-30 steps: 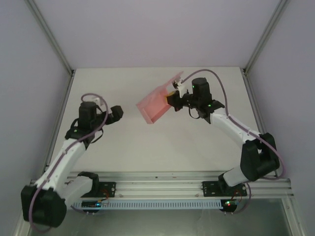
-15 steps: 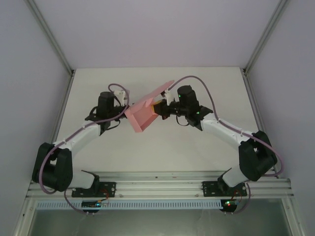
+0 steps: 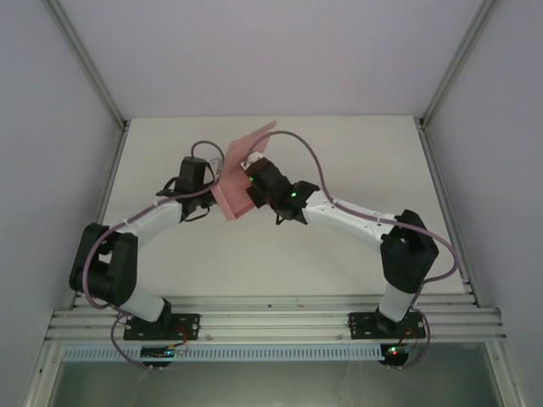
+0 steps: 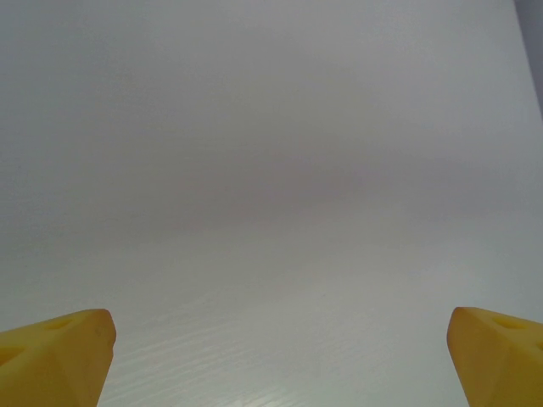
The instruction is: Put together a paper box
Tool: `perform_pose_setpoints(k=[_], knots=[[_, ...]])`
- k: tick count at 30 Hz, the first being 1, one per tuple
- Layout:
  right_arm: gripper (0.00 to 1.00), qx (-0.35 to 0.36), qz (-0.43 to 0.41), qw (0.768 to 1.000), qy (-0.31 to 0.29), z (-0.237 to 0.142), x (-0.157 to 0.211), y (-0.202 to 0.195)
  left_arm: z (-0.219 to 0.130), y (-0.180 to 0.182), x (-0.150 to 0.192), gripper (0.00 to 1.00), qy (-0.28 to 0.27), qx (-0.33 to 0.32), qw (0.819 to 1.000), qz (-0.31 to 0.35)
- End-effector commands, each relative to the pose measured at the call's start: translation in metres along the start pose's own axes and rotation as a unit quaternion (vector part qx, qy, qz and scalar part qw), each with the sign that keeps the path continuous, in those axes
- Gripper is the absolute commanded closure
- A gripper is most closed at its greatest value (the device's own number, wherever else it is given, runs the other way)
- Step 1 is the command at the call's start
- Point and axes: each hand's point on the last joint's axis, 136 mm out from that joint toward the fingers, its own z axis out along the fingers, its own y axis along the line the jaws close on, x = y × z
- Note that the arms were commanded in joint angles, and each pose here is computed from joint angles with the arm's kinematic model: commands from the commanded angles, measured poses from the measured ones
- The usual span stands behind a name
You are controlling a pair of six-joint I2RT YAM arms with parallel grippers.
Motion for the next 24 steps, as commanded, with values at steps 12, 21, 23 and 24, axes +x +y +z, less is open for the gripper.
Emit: perform_pose_setpoints(k=[12,21,23,24], knots=[[1.0,-0.043,-0.059,0.994,0.078,0.029,0.069,0.03,-0.048,-0.151,-0.03,0.0,-0.046,0.228,0.959,0.161],[0.88,-0.273,0.074,0.959,-0.03,-0.028,0.025,0.043,-0.04,-0.141,-0.015,0.0,-0.029,0.225,0.959,0.168],[0.88,-0.282,0.084,0.955,-0.043,-0.037,0.019,0.037,-0.038,-0.139,-0.014,0.0,-0.027,0.221,0.96,0.169],[0.91,-0.266,0.087,0.959,-0.047,-0.039,0.016,0.029,-0.038,-0.137,-0.014,0.0,-0.026,0.215,0.962,0.169]])
